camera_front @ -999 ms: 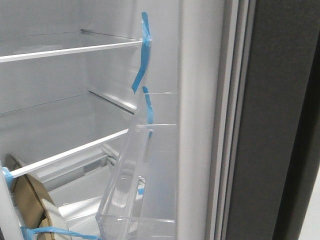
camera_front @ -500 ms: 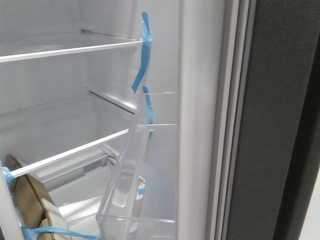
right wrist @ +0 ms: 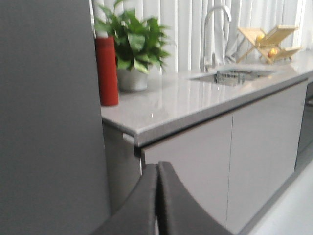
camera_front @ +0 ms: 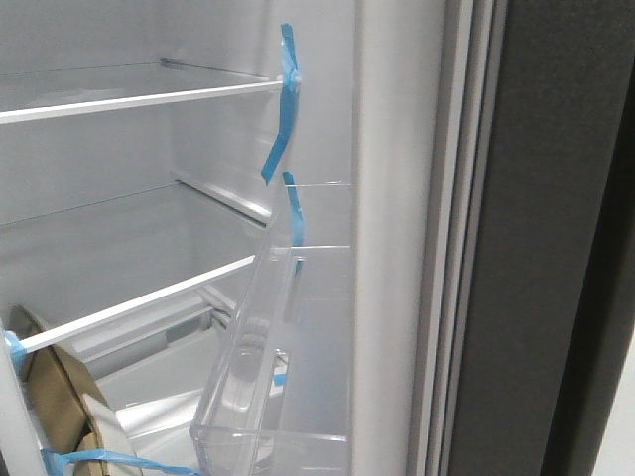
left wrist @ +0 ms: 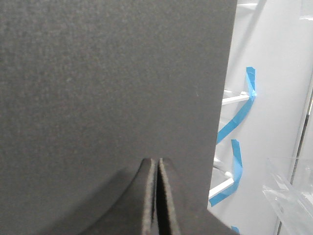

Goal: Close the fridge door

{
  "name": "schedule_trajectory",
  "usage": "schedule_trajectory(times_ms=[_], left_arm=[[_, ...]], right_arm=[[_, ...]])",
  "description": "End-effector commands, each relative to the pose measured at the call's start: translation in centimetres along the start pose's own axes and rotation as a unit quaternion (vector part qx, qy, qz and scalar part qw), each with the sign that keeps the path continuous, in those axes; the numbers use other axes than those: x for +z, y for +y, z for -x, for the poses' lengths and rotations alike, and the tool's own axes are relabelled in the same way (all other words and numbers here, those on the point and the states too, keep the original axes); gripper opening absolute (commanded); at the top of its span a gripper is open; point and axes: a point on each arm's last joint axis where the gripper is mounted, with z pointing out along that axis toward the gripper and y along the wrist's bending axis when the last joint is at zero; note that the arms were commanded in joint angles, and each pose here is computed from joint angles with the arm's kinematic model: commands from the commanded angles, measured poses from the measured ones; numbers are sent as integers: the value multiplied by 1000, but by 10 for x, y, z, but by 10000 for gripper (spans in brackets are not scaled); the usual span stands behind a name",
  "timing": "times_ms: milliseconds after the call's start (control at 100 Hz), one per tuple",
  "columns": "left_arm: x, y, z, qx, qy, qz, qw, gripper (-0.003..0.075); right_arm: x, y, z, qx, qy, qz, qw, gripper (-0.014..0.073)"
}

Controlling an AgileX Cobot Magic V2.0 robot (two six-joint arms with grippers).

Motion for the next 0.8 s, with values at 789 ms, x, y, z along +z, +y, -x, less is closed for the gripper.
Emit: schedule_trajectory(times_ms=[789], left_arm=[[2, 0, -4, -3, -15, -3, 1000, -21]], right_arm=[[67, 26, 186, 75, -52, 124, 988, -76]])
